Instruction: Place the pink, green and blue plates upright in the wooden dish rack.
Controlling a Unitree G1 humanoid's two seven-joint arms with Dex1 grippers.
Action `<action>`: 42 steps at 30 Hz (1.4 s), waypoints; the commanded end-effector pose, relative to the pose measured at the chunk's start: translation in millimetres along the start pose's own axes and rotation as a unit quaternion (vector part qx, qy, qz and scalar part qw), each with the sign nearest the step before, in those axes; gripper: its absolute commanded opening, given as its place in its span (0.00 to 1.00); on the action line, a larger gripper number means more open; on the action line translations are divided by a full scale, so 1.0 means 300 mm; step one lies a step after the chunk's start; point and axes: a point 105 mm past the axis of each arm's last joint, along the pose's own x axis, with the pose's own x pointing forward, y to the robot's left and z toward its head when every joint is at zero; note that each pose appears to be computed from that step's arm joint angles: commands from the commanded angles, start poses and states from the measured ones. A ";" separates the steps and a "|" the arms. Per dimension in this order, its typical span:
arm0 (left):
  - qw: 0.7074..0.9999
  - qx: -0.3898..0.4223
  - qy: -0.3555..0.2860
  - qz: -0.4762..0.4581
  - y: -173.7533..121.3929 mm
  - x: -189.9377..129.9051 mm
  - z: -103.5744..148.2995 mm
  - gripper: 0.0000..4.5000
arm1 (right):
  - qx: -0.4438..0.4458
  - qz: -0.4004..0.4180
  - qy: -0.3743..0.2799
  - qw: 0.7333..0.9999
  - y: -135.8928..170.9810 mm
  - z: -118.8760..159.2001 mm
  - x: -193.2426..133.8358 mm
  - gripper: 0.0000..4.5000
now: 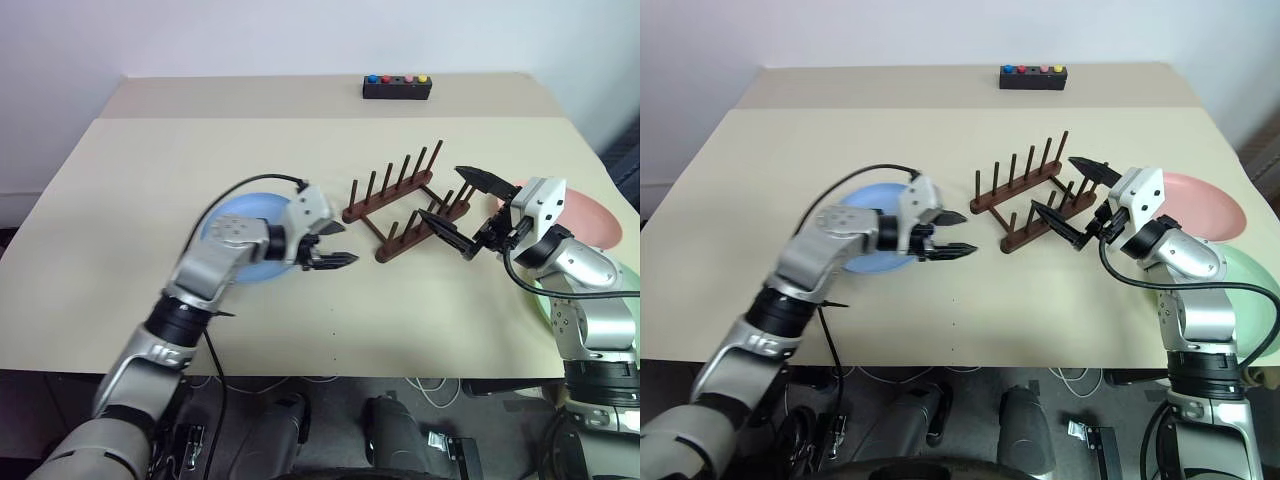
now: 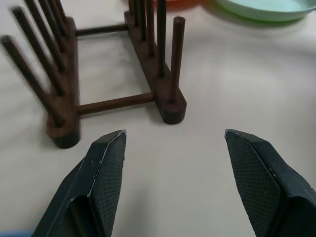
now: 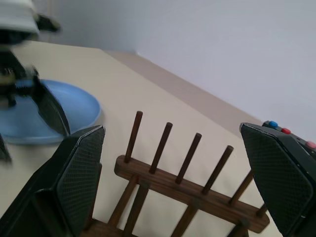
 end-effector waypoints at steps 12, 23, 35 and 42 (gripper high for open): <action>0.997 0.003 0.052 0.049 -0.017 0.143 -0.020 0.73 | -0.032 -0.022 -0.018 0.999 -0.019 0.062 -0.029 0.99; 0.993 -0.014 0.049 0.106 0.007 0.158 -0.026 0.73 | -0.030 -0.023 -0.016 0.999 -0.021 0.056 -0.029 0.99; 0.988 -0.065 0.070 0.119 -0.005 0.182 -0.064 0.73 | -0.034 -0.023 -0.014 0.999 -0.022 0.053 -0.029 0.99; 0.986 -0.104 0.083 0.100 -0.023 0.187 -0.108 0.53 | -0.038 -0.029 -0.015 0.999 -0.021 0.062 -0.039 1.00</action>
